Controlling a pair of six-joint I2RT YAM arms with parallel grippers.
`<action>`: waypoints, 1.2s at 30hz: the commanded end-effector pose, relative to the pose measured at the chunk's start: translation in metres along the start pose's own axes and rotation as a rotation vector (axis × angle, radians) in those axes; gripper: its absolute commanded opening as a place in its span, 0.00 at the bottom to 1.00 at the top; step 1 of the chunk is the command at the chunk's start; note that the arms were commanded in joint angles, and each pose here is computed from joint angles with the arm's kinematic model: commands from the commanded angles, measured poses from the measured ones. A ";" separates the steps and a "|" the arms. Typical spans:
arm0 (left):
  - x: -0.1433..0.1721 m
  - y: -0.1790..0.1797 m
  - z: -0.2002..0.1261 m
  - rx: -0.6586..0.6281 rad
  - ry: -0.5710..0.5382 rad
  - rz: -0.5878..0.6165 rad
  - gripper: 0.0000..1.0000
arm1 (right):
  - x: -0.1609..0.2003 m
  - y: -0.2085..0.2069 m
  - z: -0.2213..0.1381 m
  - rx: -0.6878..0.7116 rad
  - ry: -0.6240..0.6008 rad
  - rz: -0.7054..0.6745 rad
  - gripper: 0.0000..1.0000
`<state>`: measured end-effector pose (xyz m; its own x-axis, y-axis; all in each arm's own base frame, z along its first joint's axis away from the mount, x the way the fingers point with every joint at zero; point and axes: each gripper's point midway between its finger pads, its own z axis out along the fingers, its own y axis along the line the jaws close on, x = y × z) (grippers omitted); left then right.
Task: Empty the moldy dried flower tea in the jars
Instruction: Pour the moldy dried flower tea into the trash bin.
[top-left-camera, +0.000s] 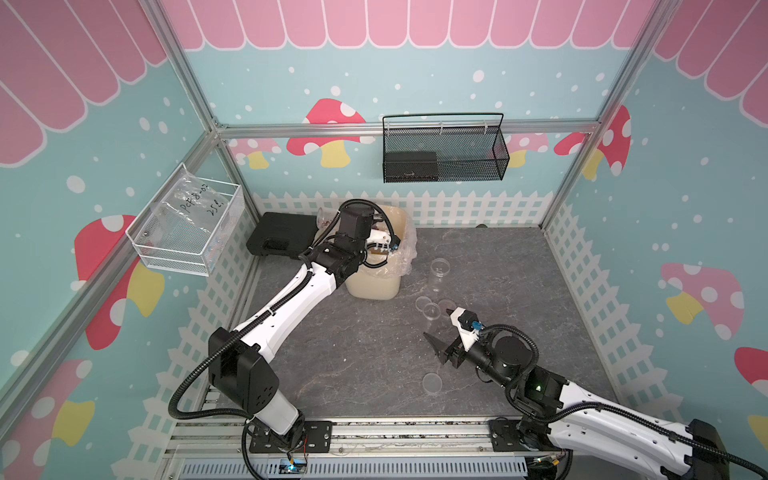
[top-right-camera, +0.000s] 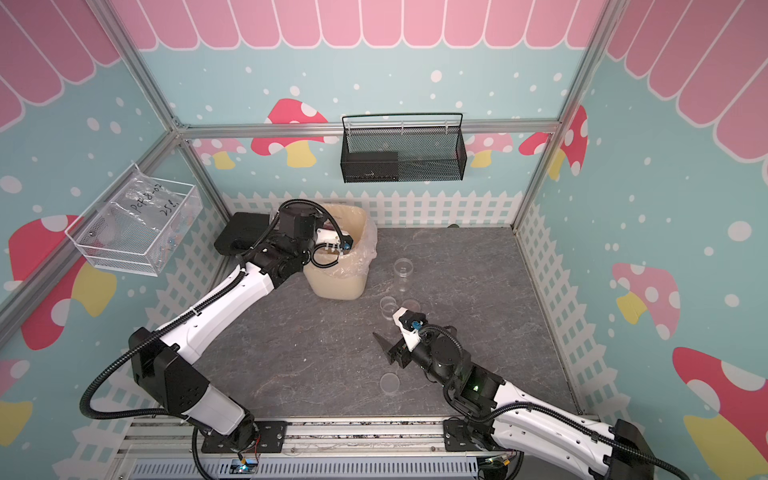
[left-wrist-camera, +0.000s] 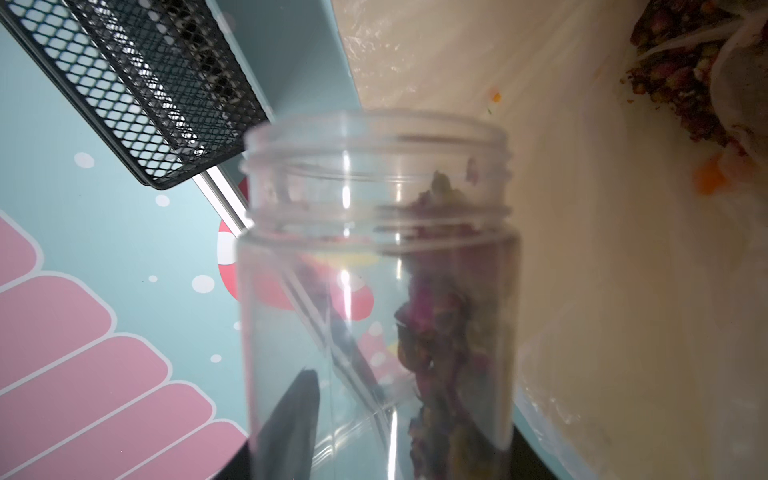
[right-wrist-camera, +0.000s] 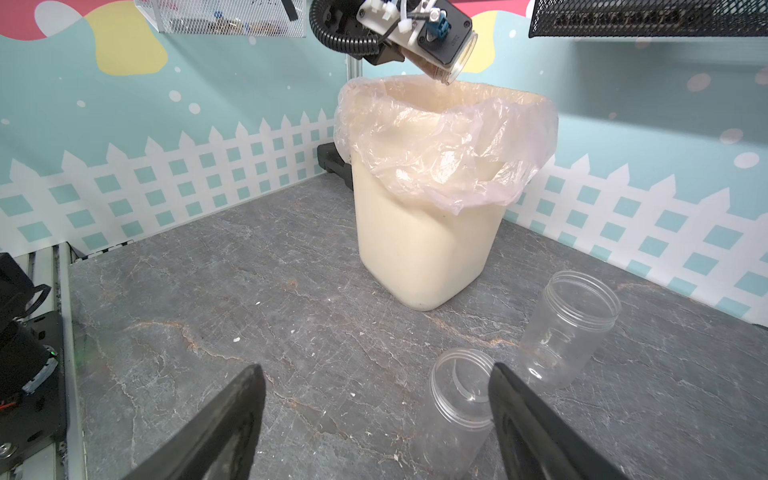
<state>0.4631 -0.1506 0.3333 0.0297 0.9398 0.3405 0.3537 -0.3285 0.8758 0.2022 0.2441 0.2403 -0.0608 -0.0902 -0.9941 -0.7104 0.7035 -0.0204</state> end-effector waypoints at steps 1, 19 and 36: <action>0.004 0.001 -0.004 -0.010 -0.018 -0.001 0.20 | -0.031 0.000 0.005 0.004 -0.055 0.023 0.86; 0.016 0.020 -0.016 -0.069 -0.159 -0.269 0.21 | -0.187 -0.047 0.100 -0.274 -0.111 0.466 0.72; 0.016 0.041 -0.037 -0.158 -0.416 -0.578 0.22 | -0.207 -0.066 0.167 -0.505 -0.076 0.751 0.62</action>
<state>0.4510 -0.1418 0.3718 0.1682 0.9621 -0.2145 0.2952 0.1584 0.9422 0.3847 0.3314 0.3997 -0.6106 0.3053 -0.7307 -0.6924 0.2421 0.6797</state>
